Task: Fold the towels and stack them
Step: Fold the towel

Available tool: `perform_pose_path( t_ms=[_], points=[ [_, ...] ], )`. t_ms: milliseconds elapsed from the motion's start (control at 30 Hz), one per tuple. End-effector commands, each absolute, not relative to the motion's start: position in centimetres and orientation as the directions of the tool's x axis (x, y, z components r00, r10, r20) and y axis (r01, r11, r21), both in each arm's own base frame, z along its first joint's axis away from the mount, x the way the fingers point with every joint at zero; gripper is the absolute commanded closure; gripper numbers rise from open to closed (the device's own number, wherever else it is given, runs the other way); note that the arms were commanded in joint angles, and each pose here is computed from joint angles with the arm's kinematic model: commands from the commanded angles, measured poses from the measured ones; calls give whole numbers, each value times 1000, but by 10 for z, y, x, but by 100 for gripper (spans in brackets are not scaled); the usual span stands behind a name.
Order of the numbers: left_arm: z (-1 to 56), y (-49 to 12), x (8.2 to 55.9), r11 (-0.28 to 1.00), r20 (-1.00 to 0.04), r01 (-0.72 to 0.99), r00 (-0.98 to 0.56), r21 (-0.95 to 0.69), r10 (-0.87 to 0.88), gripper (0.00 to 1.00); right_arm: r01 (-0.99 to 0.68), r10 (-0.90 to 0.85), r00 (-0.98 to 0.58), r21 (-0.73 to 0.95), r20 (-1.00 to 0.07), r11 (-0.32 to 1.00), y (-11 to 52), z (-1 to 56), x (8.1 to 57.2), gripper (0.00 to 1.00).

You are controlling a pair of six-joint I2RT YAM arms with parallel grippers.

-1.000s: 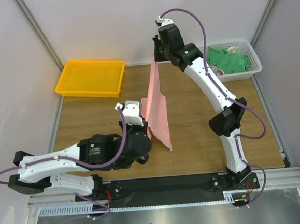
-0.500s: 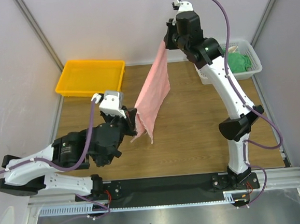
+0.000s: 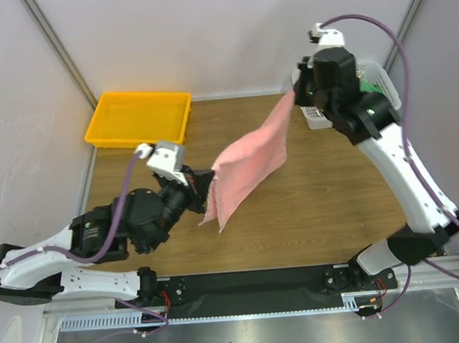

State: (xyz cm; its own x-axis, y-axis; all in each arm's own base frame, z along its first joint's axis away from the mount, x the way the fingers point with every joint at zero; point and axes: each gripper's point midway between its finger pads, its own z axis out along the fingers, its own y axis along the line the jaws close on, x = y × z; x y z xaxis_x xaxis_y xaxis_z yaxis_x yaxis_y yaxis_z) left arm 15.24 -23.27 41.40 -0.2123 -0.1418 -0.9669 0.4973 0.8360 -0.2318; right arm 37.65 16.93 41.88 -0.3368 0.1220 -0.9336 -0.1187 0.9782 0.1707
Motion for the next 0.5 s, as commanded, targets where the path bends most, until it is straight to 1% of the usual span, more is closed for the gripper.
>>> perform_pose_path(
  t_ms=[0,33,133,200,233,300,333,400,467],
  points=[
    [414,-264,134,742,-962,623,-249,-248,-111,100,-56,180,-214,196,-960,979,126,464,333,100],
    [409,-266,132,732,-958,630,-263,-258,-112,100,-49,194,-193,207,-962,977,114,474,316,100],
    [408,-259,127,704,-941,633,-294,-323,-167,100,-19,180,-221,189,-958,982,94,467,286,100],
    [413,-246,127,694,-923,613,-306,-377,-231,100,4,168,-257,173,-952,985,86,455,277,100],
    [408,-238,133,722,-921,577,-300,-382,-248,100,29,158,-275,156,-948,987,81,444,275,100],
    [408,-221,138,735,-901,524,-305,-430,-310,100,74,146,-322,129,-935,989,76,424,277,100],
    [399,-215,143,755,-899,493,-302,-433,-318,100,91,137,-347,111,-928,990,74,413,280,100],
    [393,-203,156,768,-877,429,-298,-476,-377,100,142,123,-418,70,-900,987,68,383,294,100],
    [382,-198,163,755,-860,418,-313,-505,-403,100,155,116,-494,44,-862,987,69,351,310,100]
  ],
)
